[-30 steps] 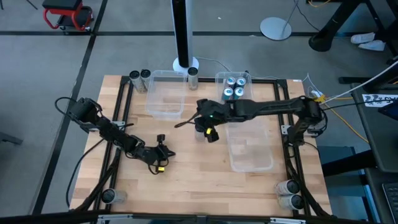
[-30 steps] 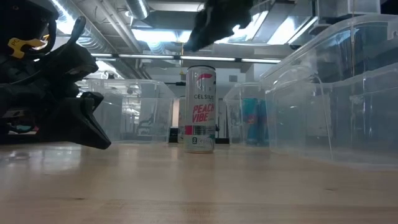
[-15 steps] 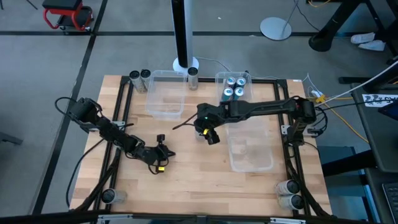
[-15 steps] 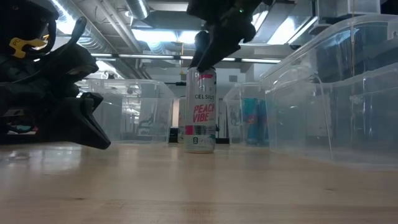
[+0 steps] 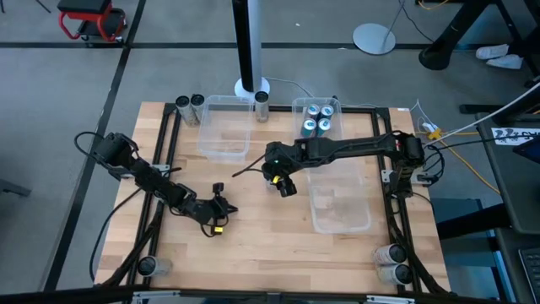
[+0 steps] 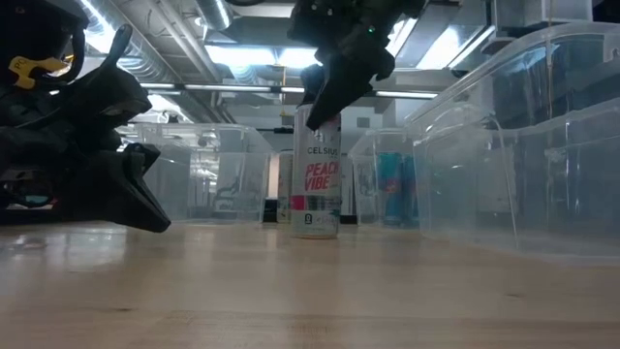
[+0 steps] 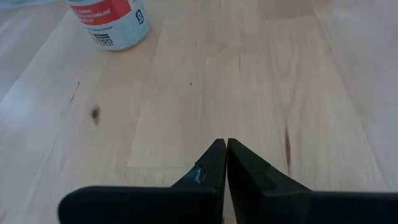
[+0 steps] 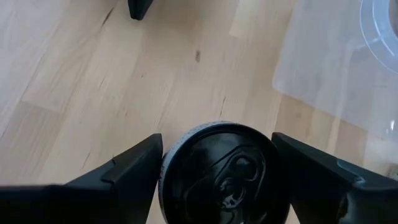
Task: Sort soda cans
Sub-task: Put the white pink soda can into the bottom right transparent bin
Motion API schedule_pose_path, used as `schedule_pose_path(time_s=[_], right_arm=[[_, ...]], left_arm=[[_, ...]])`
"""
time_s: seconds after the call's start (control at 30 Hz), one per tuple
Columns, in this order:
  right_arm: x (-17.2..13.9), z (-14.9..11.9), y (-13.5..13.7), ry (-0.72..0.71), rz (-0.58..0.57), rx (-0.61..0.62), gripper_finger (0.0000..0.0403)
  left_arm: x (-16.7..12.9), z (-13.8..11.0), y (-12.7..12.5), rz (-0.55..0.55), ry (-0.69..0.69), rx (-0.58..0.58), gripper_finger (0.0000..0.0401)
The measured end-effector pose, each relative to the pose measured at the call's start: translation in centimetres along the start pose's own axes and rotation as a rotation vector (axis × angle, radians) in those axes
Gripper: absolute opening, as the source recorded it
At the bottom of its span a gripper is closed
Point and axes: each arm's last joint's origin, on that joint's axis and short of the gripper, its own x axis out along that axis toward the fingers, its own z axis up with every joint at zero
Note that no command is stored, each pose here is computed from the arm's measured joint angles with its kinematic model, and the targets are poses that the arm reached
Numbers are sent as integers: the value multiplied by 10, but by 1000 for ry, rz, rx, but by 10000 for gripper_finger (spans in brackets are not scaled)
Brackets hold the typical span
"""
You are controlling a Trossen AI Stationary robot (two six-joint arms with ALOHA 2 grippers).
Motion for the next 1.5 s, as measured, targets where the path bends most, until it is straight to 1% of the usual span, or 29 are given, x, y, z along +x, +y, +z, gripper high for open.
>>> schedule_pose_path(time_s=[0.6,0.83,1.13,1.2,1.33,1.5], right_arm=[[1,-3,1,27,0,11,296],[4,-8,3,87,6,26,296],[5,-8,2,91,1,26,295],[5,-8,2,90,-1,21,288],[5,-8,2,89,1,-1,251],[2,-7,3,78,11,-31,248]], left_arm=[[0,0,0,0,0,-4,8],[0,0,-1,-38,10,-3,8],[0,0,-1,-38,10,-1,8],[0,0,-1,-38,10,-1,8],[0,0,-1,-38,10,0,8],[0,0,-1,-38,9,21,8]])
